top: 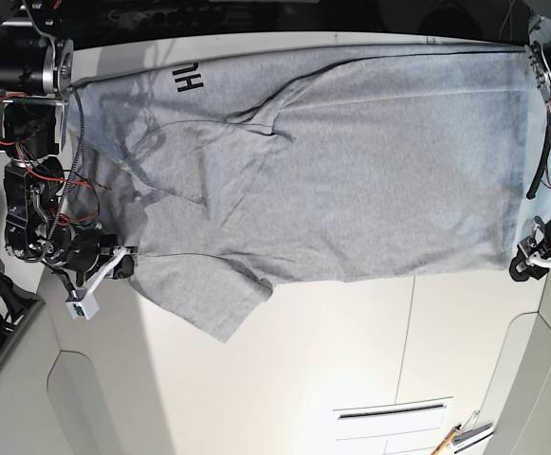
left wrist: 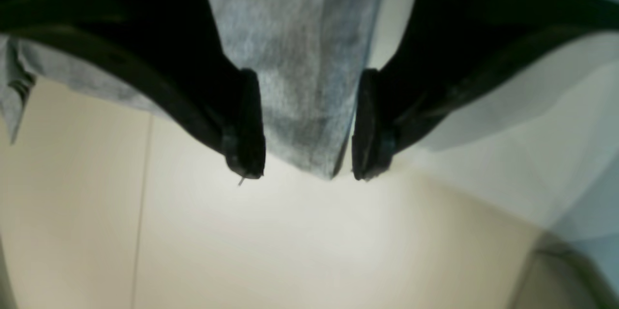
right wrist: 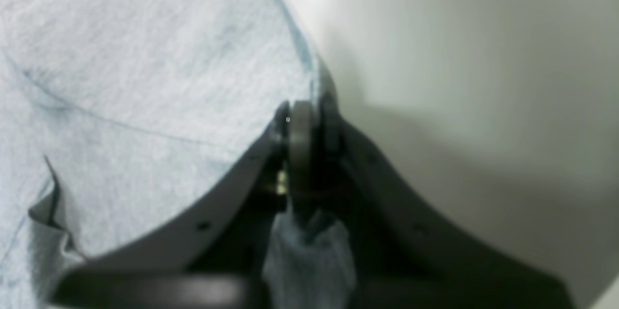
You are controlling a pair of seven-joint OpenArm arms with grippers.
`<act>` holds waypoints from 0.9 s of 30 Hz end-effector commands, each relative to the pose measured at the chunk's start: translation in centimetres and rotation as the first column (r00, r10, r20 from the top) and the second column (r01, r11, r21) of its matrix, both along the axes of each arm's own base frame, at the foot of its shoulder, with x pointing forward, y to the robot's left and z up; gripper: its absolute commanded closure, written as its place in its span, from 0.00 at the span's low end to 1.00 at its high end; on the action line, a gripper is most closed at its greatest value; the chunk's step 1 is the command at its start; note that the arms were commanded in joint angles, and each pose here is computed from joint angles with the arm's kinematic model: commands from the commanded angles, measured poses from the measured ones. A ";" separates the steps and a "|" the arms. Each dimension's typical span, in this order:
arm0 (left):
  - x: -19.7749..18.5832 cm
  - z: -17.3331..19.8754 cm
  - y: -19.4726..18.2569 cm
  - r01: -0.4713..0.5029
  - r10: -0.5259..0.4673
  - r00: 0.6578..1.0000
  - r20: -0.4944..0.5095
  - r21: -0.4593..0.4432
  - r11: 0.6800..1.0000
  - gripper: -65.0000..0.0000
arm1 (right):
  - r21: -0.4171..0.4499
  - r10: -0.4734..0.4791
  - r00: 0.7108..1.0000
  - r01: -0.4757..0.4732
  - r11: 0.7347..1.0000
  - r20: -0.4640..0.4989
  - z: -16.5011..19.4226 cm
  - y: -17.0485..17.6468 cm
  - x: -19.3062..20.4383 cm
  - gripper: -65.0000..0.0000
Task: Fold the T-shirt properly
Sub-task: 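Grasp the hem side with both grippers and fold it over lengthwise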
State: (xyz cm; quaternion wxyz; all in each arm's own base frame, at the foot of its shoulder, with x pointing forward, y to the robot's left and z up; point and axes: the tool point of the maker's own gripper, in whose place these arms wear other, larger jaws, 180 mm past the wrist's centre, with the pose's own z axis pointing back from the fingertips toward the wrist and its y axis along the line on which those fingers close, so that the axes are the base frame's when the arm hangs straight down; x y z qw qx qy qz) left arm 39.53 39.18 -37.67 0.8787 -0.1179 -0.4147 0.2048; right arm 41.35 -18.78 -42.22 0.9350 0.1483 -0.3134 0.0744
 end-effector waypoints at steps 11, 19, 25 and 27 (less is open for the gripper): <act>1.8 -1.8 -1.8 0.029 -0.026 0.999 -0.045 0.065 0.997 0.50 | -0.039 0.004 1.000 -0.005 0.999 -0.016 0.2 -0.8 0.1 1.00; 2.6 -1.3 -2.2 0.014 -0.015 1.000 0.012 0.070 0.997 1.00 | -0.039 -0.003 1.000 0.002 0.999 -0.016 0.2 -0.9 0.1 1.00; 3.3 -0.3 -2.3 0.029 -0.033 0.998 0.044 0.084 0.996 1.00 | 0.021 -0.017 0.999 0.016 1.000 0.038 2.0 -0.3 1.1 1.00; 3.4 0.4 -2.6 0.055 -0.060 0.997 0.055 0.087 0.995 1.00 | 0.039 -0.014 0.998 0.011 0.999 0.064 3.4 0.0 1.6 1.00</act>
